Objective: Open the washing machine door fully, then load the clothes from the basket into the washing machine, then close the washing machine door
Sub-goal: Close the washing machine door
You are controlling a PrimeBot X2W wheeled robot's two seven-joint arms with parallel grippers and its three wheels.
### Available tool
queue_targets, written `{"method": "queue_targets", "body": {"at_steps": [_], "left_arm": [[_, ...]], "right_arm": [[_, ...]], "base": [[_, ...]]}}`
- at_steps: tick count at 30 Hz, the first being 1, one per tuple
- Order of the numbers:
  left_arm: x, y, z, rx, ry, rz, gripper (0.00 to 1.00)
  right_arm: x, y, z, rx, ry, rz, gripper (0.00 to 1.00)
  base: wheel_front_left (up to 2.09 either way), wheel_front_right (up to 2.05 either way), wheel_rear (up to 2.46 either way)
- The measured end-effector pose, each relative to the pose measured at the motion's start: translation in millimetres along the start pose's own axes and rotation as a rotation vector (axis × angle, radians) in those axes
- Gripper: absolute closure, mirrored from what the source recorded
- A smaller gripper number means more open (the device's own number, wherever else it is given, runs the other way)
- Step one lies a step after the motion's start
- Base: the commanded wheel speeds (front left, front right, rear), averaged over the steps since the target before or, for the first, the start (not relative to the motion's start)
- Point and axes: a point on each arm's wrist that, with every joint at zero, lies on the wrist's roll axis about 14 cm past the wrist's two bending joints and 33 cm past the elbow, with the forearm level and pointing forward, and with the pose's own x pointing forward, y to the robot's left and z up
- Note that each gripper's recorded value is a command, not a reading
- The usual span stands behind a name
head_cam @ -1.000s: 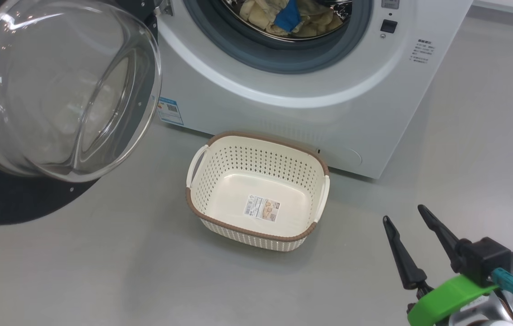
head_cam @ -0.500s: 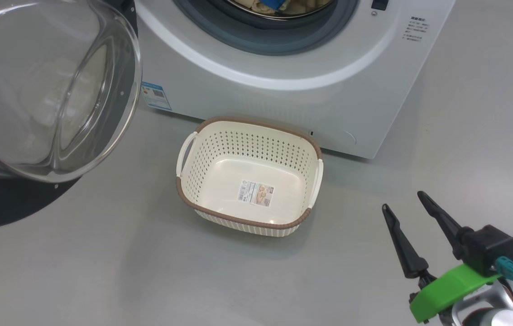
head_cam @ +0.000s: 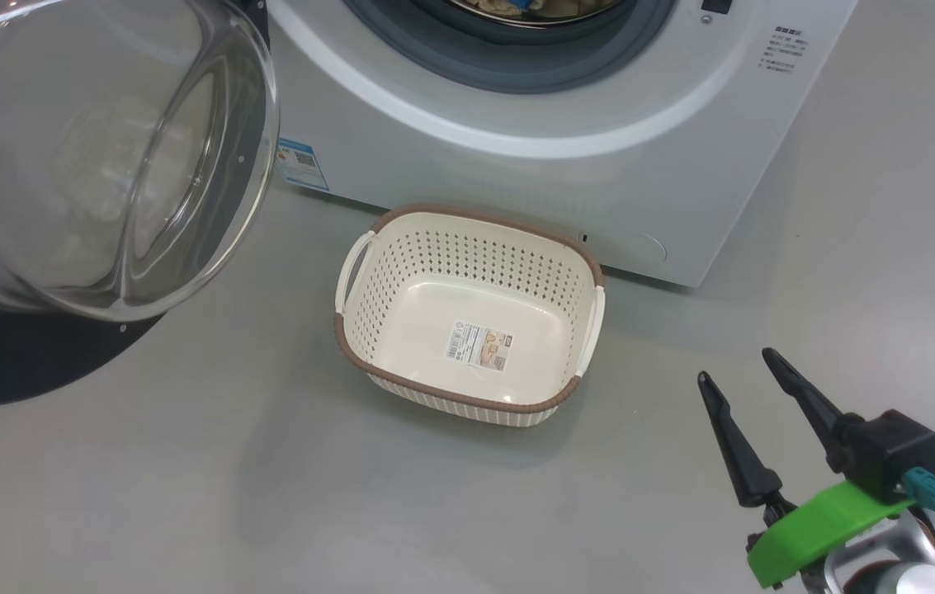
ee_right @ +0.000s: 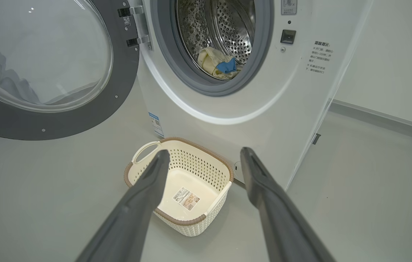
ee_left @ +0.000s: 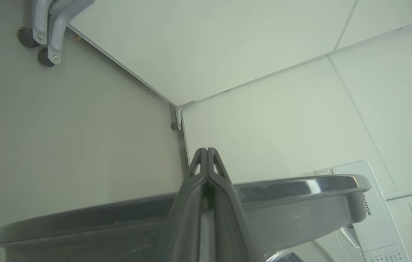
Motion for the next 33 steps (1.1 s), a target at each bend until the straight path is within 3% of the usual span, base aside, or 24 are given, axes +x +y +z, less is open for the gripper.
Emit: {"method": "queue_targets", "body": {"at_steps": [25, 33], "left_arm": [[-30.8, -46.0, -28.1, -0.158, 0.205, -0.181, 1.0], [-47.1, -67.7, -57.7, -0.209, 0.335, -0.267, 1.0]], "right_arm": [[6.6, 12.5, 2.9, 0.004, -0.01, 0.041, 0.0], [6.8, 11.8, -0.6, 0.013, -0.002, 0.036, 0.0]], "base": [[0.0, 0.0, 0.0], [0.0, 0.0, 0.0]]}}
